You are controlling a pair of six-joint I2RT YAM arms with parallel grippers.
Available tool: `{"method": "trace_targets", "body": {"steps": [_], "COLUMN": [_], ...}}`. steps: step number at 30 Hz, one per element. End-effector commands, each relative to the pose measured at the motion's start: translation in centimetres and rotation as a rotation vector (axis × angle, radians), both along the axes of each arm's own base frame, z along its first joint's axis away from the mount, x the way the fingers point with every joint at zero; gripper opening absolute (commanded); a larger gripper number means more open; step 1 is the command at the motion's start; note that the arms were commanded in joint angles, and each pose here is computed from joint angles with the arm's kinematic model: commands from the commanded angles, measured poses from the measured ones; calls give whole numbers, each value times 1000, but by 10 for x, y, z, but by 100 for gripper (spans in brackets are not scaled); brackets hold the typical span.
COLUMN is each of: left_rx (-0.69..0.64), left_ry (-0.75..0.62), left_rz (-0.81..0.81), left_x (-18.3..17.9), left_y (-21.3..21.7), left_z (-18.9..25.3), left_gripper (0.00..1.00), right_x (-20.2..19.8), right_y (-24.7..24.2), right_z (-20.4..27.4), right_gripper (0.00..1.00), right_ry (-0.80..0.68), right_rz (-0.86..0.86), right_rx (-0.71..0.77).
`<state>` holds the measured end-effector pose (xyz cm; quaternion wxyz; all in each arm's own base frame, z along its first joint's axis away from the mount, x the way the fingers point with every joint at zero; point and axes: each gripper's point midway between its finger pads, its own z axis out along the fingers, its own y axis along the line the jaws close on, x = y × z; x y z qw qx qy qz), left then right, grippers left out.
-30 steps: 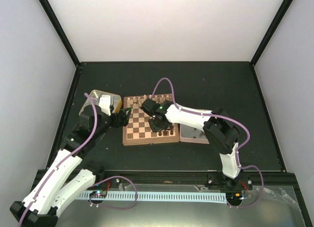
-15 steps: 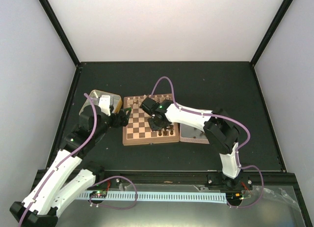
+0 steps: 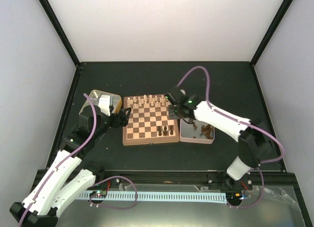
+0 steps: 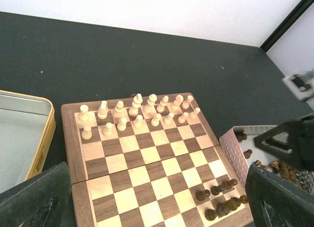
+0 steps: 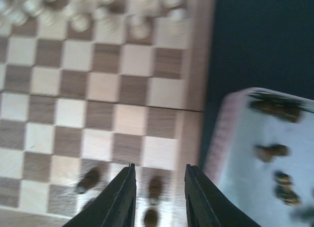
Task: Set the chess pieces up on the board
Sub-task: Place the chess piece on the chessboard, then pick up the chess piece from the storage box.
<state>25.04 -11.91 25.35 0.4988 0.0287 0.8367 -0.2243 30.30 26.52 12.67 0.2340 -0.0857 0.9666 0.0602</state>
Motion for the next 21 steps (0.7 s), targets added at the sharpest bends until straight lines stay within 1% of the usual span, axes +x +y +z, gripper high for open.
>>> {"method": "trace_targets", "body": {"steps": [1, 4, 6, 10, 12, 21], "left_rx": [1, -5, -9, -14, -15, -18], "left_ry": [-20, -23, -25, -20, -17, -10], "left_rz": [-17, -26, -29, -33, -34, -29], "left_x": [2, 3, 4, 4, 4, 4], "left_y": [-3, -5, -7, -8, -8, -8], "left_z": [6, 8, 10, 10, 10, 8], "left_gripper": [99, 99, 99, 99, 99, 99], "right_x": [6, 1, -3, -10, -13, -13], "right_y": [-65, -97, -107, -111, -114, -120], "right_z": [-6, -22, -33, -60, -71, -99], "right_gripper": [31, 32, 33, 30, 30, 31], "right_ry": [-32, -2, 22, 109, 136, 182], "right_rz": [-173, -228, -229, -171, -153, -128], "right_rx": [-19, -38, -40, -10, -33, -107]}}
